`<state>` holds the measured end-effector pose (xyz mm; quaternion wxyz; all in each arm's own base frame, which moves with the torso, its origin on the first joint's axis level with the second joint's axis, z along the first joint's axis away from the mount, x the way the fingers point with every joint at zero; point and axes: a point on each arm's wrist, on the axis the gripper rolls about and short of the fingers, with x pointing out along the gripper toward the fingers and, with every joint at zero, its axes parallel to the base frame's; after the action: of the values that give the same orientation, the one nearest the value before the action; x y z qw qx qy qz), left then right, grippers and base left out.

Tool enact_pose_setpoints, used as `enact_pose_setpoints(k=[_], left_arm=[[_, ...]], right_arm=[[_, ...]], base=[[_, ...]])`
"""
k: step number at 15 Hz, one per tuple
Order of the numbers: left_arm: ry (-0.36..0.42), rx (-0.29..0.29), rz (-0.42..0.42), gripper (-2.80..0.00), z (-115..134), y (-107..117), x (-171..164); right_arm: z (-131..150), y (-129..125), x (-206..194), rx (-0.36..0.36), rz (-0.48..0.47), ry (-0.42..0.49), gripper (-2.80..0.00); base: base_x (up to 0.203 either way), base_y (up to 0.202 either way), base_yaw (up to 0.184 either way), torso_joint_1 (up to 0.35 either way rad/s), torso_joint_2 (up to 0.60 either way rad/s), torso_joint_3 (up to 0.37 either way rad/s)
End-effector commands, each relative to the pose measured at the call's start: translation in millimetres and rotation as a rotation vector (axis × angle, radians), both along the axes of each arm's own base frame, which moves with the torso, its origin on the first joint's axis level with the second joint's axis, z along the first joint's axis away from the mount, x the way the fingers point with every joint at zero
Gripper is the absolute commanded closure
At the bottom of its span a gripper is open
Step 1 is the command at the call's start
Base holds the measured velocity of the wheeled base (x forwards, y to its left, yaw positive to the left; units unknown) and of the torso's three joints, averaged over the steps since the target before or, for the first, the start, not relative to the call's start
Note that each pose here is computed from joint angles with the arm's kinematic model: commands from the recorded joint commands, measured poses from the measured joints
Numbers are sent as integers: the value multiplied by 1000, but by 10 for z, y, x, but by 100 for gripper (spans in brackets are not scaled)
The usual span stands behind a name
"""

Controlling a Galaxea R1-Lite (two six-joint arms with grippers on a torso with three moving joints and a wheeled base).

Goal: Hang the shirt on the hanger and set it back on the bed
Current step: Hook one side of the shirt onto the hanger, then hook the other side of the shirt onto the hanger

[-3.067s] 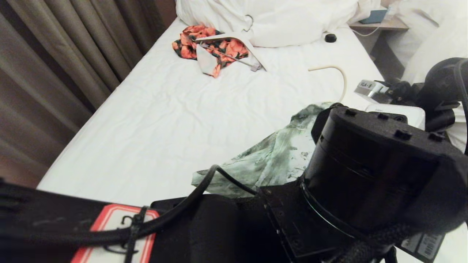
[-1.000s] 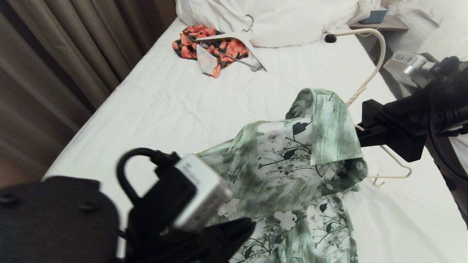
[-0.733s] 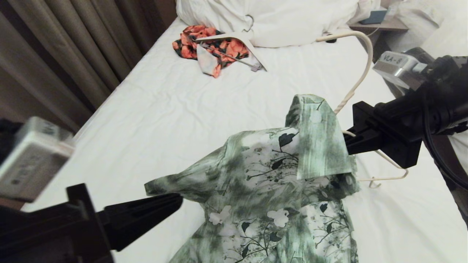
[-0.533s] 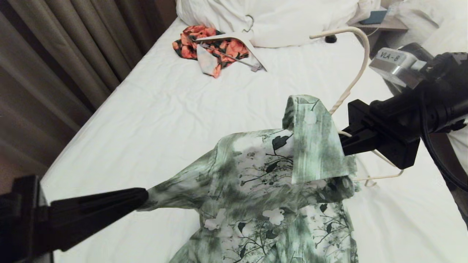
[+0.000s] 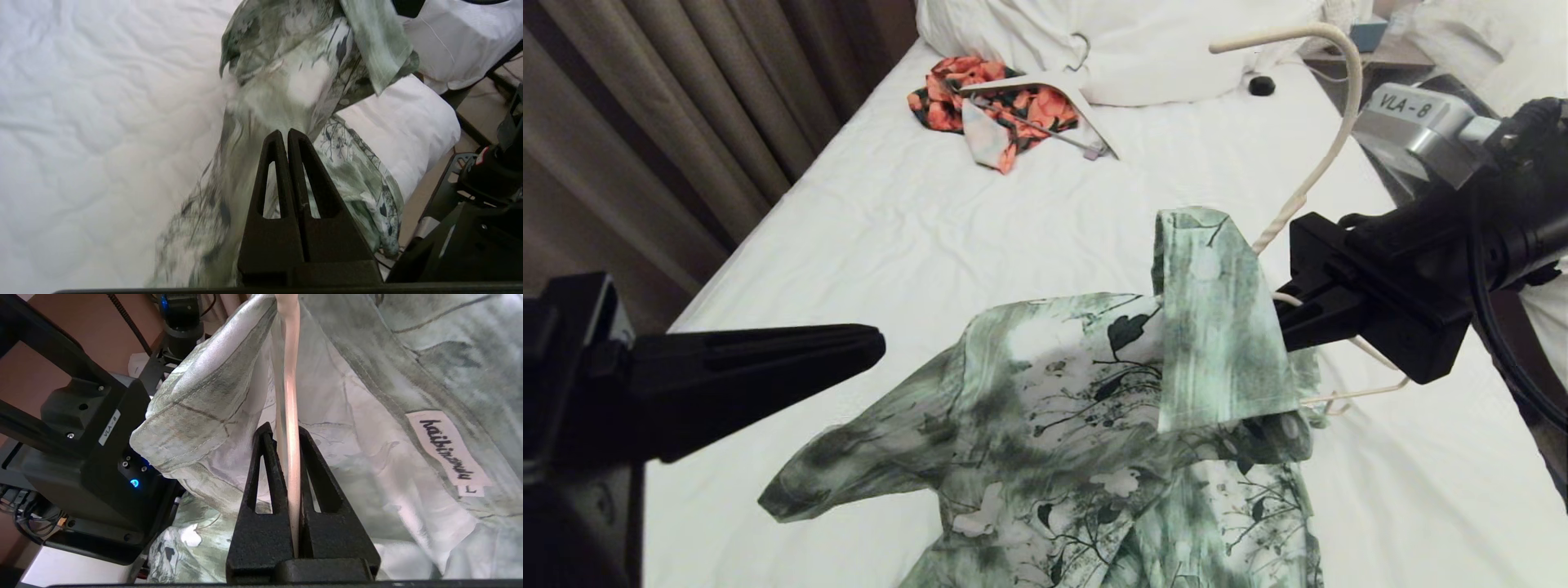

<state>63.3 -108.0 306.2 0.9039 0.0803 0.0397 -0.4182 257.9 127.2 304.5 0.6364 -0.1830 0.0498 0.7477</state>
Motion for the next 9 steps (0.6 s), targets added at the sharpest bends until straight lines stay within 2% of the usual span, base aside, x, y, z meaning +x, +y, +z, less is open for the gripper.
enact_pose_setpoints(k=[1, 4, 5, 6, 9], left_arm=[[7, 34, -6, 0, 3, -153, 77], [-21, 63, -22, 0, 32, -226, 103], [-34, 82, -33, -108, 20, -263, 110], [-39, 96, -46, -280, 6, -301, 113], [-32, 114, -74, -280, -7, -433, 130]], right_arm=[[16, 8, -14, 7, 10, -6, 0], [24, 8, -13, 8, 10, -11, 0], [24, 8, -13, 7, 9, -11, 0], [27, 6, -19, 7, 9, -11, 0], [40, 1, -32, 9, 9, -15, 0]], base=[[0, 0, 0, 0, 0, 0], [0, 0, 0, 0, 0, 0], [0, 0, 0, 0, 0, 0], [0, 0, 0, 0, 0, 0], [0, 0, 0, 0, 0, 0]])
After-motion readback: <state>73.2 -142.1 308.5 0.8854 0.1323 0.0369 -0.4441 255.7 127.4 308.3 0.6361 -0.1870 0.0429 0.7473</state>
